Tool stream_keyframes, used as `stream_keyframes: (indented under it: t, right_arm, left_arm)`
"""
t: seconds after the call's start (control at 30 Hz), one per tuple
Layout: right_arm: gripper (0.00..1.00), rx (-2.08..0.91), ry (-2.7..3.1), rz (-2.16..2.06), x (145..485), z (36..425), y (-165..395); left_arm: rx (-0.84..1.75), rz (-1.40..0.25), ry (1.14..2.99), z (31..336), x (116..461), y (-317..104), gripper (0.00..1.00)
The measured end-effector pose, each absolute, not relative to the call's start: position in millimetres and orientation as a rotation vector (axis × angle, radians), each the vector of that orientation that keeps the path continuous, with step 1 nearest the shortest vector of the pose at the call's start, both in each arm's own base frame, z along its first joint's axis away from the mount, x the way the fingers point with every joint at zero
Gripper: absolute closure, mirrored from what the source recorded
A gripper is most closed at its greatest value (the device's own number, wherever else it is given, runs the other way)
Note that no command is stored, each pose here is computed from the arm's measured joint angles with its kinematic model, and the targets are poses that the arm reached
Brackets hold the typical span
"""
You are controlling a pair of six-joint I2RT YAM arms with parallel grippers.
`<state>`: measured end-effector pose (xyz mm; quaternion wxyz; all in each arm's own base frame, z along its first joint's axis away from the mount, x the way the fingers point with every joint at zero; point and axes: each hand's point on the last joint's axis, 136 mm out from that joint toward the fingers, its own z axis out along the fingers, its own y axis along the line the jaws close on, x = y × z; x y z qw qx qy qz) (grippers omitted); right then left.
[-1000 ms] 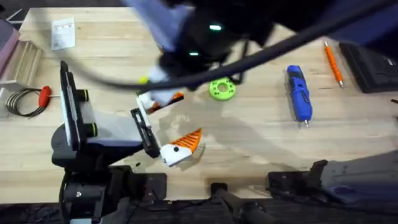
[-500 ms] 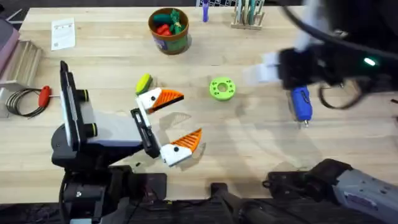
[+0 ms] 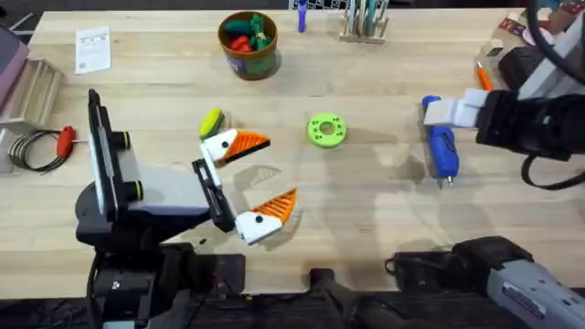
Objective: Pick up the gripper from the table and insert it into the empty holder that is missing its gripper. Then pick up a screw, insert it into the mounting hole, and use the screwdriver to tighten it. Finally, clean up the table by picking up the vegetable and placing it into the bucket.
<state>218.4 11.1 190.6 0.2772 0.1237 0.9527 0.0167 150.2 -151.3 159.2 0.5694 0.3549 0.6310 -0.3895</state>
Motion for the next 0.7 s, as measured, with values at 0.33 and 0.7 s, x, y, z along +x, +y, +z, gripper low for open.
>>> stream_keyframes:
  t: [0.33, 0.7]
  right_arm:
    - [0.009, 0.407, 2.622, 0.003, 226.7, 174.3, 0.7]
    - [0.01, 0.408, 2.634, -0.001, 227.8, 171.6, 0.7]
  left_arm:
    - [0.833, -0.915, 1.481, 159.2, 150.2, -151.3, 0.015]
    - [0.831, -0.911, 1.482, 159.2, 150.8, -151.0, 0.352]
